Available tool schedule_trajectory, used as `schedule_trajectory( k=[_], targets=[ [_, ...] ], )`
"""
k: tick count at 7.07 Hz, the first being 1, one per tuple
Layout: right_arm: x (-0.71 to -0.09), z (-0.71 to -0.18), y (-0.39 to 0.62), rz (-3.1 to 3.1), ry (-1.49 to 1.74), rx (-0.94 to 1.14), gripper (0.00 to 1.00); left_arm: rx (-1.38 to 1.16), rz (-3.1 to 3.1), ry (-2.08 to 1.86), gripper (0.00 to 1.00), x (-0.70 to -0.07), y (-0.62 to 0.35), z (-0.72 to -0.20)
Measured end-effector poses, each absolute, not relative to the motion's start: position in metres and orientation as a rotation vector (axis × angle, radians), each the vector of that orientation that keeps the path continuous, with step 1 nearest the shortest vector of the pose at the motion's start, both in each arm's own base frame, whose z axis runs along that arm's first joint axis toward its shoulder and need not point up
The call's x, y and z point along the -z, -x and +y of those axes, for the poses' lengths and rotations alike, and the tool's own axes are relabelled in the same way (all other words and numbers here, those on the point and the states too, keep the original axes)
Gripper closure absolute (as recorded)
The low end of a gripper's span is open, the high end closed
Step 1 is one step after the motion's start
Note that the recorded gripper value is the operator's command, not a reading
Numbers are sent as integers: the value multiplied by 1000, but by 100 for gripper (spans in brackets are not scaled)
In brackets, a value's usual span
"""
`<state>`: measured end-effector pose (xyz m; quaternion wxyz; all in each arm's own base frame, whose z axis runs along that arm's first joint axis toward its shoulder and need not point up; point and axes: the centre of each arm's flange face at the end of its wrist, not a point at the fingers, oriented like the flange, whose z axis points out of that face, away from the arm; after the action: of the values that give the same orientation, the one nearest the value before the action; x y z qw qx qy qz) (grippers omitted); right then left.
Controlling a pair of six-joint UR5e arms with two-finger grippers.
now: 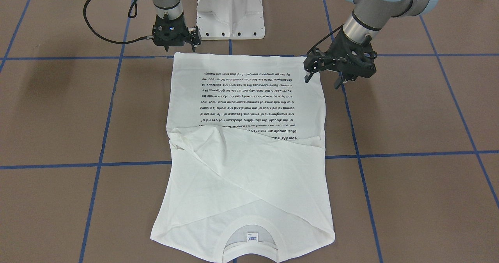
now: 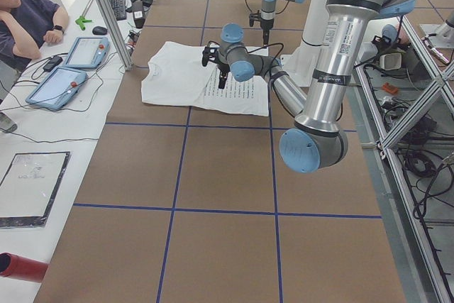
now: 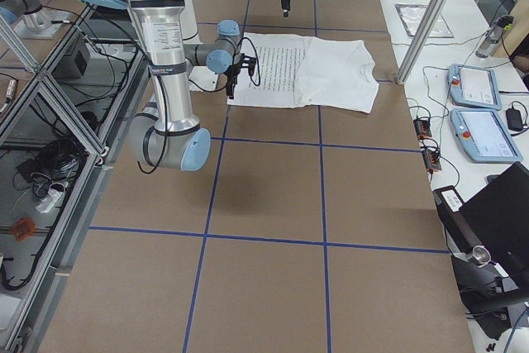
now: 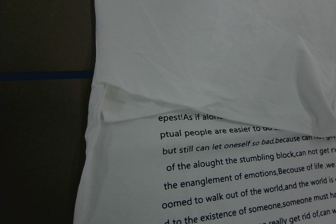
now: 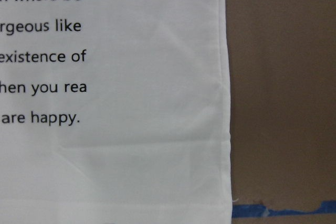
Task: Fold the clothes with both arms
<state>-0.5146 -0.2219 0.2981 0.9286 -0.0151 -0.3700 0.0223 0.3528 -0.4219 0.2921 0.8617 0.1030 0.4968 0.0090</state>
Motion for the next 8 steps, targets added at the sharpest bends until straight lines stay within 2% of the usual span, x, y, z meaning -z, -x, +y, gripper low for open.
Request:
schedule_trajectory(
  k=[3, 4, 5, 6, 7, 8],
  targets=[
    [-309, -229, 520, -732, 27, -54, 4, -23, 1045, -219, 0, -290, -355, -423],
    [-315, -229, 523, -720, 33, -55, 10, -23, 1046, -220, 0, -289, -356, -423],
    [-319, -229, 525, -712, 40, -57, 20, -24, 1046, -220, 0, -289, -356, -423],
    [-321, -229, 527, -707, 45, -57, 23, -24, 1047, -220, 0, -289, -356, -423],
    [-322, -228, 528, -705, 48, -57, 32, -24, 1046, -220, 0, -289, -356, -423],
    [-323, -228, 528, -704, 52, -56, 45, -23, 1046, -220, 0, -289, -356, -423]
  ],
)
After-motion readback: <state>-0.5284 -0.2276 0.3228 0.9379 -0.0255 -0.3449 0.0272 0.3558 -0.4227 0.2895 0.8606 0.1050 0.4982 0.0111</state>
